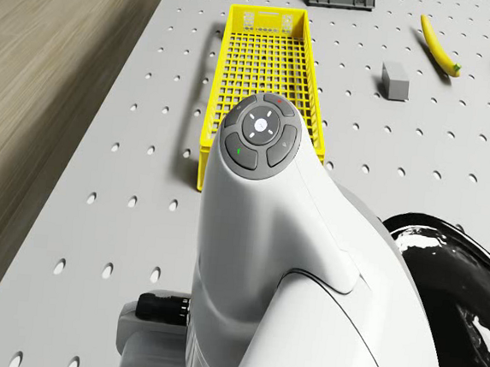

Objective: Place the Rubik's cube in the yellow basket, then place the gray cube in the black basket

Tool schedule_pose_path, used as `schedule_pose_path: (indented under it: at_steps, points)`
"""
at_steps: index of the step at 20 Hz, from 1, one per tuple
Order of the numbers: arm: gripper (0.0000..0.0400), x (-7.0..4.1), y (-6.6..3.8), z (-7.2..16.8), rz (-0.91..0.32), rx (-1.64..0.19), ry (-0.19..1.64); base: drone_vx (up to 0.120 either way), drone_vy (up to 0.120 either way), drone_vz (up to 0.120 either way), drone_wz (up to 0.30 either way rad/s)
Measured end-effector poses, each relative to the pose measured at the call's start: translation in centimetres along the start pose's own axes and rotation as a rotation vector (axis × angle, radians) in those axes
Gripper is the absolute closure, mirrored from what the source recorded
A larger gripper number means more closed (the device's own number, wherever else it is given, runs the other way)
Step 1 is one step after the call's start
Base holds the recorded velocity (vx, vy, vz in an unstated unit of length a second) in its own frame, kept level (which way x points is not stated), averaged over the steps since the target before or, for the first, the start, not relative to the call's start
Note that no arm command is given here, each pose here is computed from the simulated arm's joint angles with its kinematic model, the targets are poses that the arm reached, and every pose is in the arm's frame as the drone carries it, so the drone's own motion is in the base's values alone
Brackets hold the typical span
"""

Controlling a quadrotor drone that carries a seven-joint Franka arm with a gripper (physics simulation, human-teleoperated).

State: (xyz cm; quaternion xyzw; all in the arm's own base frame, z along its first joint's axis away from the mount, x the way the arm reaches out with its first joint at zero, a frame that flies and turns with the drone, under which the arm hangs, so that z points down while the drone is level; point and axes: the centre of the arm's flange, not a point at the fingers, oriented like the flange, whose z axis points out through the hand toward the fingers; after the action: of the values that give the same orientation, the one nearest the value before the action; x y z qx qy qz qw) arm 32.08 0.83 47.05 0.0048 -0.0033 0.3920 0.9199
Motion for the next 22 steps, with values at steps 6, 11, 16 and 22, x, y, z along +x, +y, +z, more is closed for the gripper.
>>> schedule_pose_path:
  at_steps: [6,11,16,22]
  points:
    - [0.0112,0.00,0.00,0.00,0.000,0.000,0.000,0.120,0.000,0.000,0.000]
    - [0.0112,0.00,0.00,0.00,-0.001,0.000,0.000,0.120,0.000,0.000,0.000]
    - [0.0112,0.00,0.00,0.00,-0.001,0.000,0.000,0.120,0.000,0.000,0.000]
    - [0.0113,0.00,0.00,0.00,-0.002,0.000,0.000,0.120,0.000,0.000,0.000]
